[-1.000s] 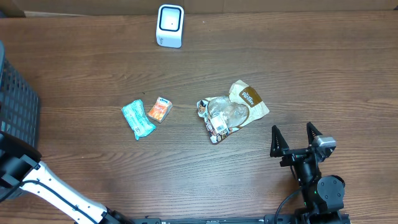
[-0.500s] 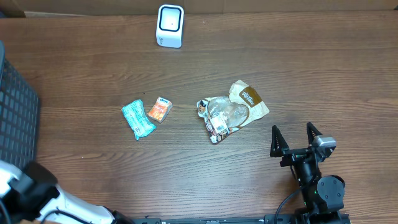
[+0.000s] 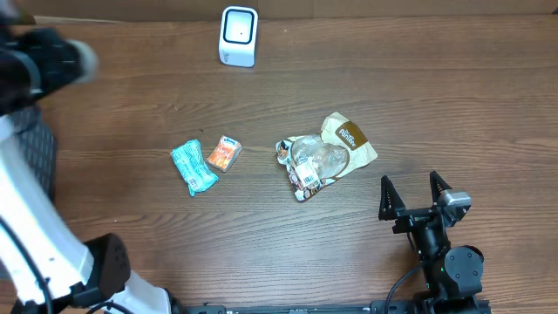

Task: Scan the item barcode
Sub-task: 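Carry the green-capped jar out and set it beside the PanTree bag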

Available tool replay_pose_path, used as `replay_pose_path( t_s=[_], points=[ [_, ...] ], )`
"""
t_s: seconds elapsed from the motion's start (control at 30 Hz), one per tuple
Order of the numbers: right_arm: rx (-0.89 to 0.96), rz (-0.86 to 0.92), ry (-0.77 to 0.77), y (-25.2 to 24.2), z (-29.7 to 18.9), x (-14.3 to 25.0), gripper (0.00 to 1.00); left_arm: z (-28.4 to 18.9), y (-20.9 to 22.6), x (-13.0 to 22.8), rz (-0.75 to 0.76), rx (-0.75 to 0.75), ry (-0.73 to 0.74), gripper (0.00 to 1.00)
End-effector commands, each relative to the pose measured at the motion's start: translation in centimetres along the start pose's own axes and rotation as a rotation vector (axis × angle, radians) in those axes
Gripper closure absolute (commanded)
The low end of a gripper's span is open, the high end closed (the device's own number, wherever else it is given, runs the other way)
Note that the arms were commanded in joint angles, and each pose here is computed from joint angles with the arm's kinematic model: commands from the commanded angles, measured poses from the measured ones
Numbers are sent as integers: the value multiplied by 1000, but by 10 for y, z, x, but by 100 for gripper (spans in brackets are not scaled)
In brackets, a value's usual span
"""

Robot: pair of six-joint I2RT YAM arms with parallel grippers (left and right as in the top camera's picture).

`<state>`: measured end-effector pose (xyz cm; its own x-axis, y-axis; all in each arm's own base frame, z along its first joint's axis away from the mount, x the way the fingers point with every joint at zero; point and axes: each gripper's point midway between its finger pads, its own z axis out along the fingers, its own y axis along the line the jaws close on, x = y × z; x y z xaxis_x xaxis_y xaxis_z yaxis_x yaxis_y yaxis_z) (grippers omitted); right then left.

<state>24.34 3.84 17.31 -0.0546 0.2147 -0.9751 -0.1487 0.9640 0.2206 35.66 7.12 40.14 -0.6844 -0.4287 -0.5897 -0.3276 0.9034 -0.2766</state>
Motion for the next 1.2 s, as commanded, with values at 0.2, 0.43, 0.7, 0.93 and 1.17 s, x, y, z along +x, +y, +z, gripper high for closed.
replay_pose_path(
  t_s=[0.2, 0.43, 0.7, 0.93, 1.17],
  points=[
    [1, -4, 0, -1, 0, 3, 0, 97, -131, 85, 352, 152, 338, 41],
    [1, -4, -1, -1, 0, 3, 0, 163, -168, 161, 521, 131, 580, 41],
    [1, -4, 0, -1, 0, 3, 0, 203, -169, 202, 567, 77, 714, 41],
    [1, -4, -1, -1, 0, 3, 0, 207, -163, 199, 616, 43, 700, 40],
    [1, -4, -1, -1, 0, 3, 0, 212, -163, 194, 730, 67, 671, 40]
  ],
)
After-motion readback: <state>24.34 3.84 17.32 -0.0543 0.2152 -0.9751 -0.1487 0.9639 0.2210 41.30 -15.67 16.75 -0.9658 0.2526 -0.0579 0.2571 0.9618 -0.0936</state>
